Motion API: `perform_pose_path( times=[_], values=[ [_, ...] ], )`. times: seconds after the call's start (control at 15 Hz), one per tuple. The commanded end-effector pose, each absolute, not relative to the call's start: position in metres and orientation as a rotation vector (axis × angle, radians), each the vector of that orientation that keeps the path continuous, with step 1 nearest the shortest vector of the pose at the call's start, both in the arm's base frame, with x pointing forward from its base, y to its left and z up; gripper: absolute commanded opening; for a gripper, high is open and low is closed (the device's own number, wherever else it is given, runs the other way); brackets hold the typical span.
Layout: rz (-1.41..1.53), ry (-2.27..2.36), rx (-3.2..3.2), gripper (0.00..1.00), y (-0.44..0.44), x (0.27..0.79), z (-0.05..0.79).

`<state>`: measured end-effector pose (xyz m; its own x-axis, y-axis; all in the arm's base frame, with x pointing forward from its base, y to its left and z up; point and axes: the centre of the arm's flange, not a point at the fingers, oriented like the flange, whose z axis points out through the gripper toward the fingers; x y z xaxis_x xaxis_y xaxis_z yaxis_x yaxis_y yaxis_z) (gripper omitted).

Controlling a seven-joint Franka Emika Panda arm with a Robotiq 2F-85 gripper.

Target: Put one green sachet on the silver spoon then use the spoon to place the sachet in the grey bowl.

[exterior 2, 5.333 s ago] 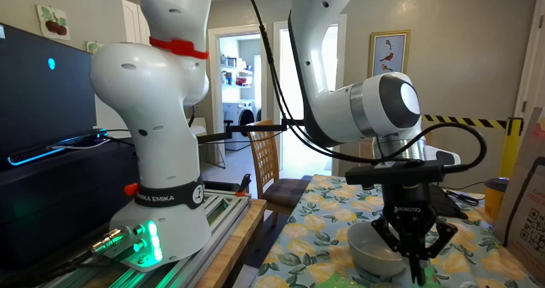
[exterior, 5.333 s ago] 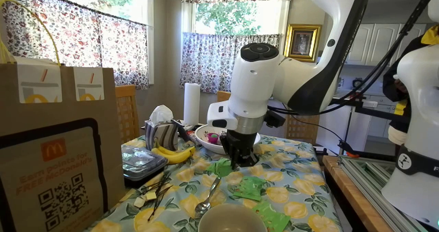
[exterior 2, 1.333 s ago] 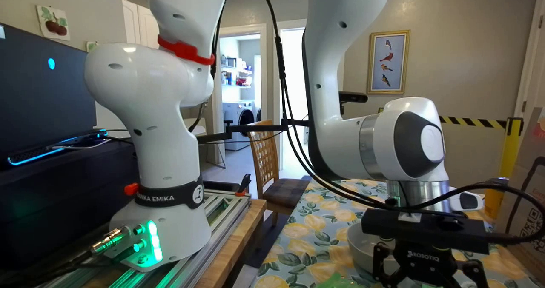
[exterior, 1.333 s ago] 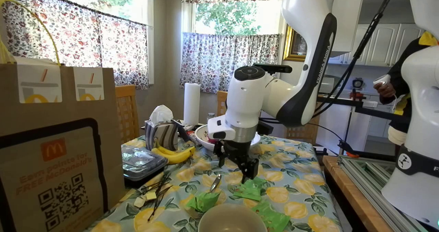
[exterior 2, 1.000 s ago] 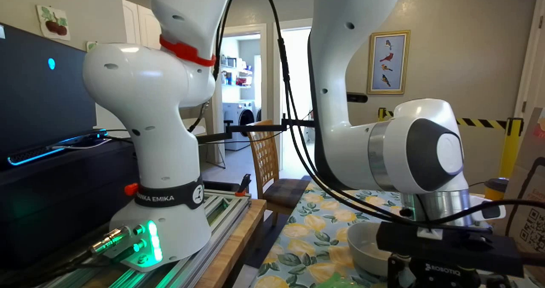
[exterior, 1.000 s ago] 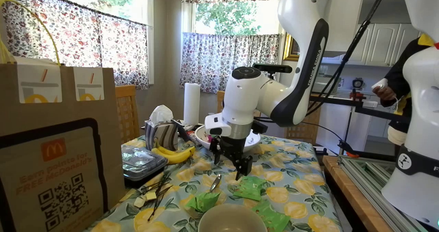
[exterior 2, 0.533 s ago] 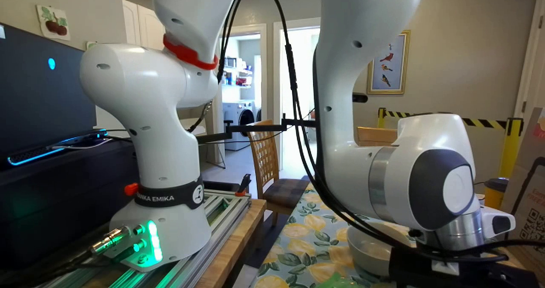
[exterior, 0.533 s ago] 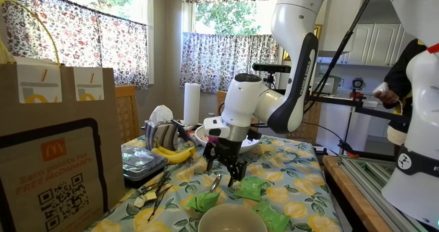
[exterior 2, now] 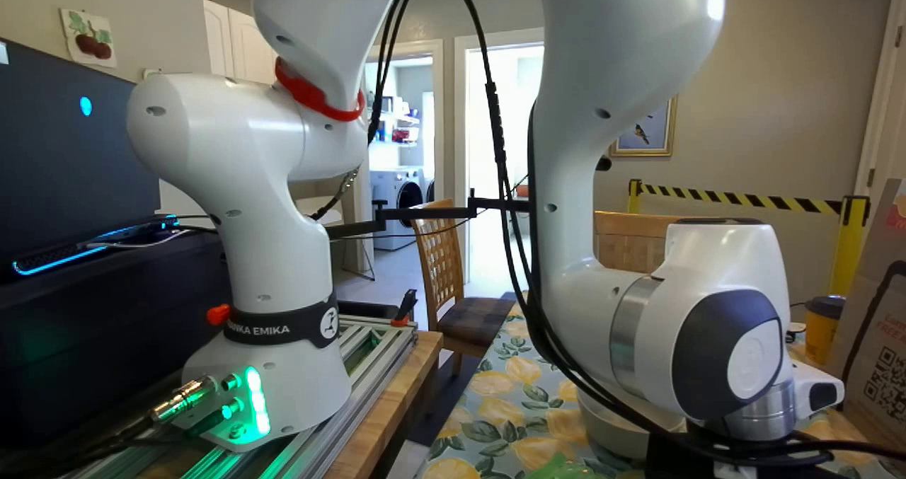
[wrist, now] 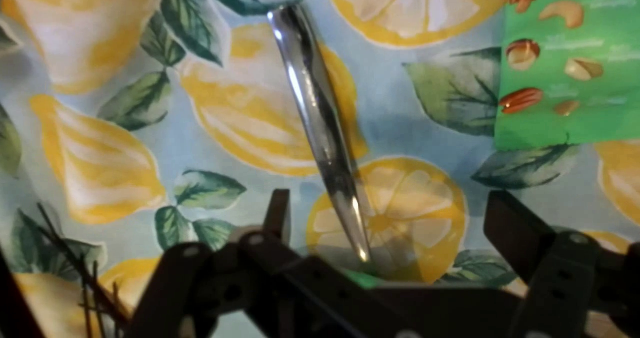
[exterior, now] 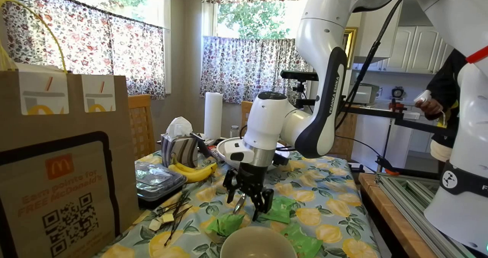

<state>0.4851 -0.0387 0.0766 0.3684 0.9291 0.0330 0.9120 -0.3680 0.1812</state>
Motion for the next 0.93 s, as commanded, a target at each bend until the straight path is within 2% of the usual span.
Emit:
perform_pose_path(
  times=[0.0, 0.73, 0.8, 0.87],
  values=[
    [0.181, 1.702, 2.514, 1.00, -0.047, 0.505, 0.078],
    [0.056, 1.674, 2.551, 0.99, -0.056, 0.521, 0.083],
    [0.057, 1.679, 2.550, 0.94, -0.056, 0.524, 0.083],
    [0.055, 1.683, 2.549, 0.77, -0.055, 0.525, 0.082]
  ],
)
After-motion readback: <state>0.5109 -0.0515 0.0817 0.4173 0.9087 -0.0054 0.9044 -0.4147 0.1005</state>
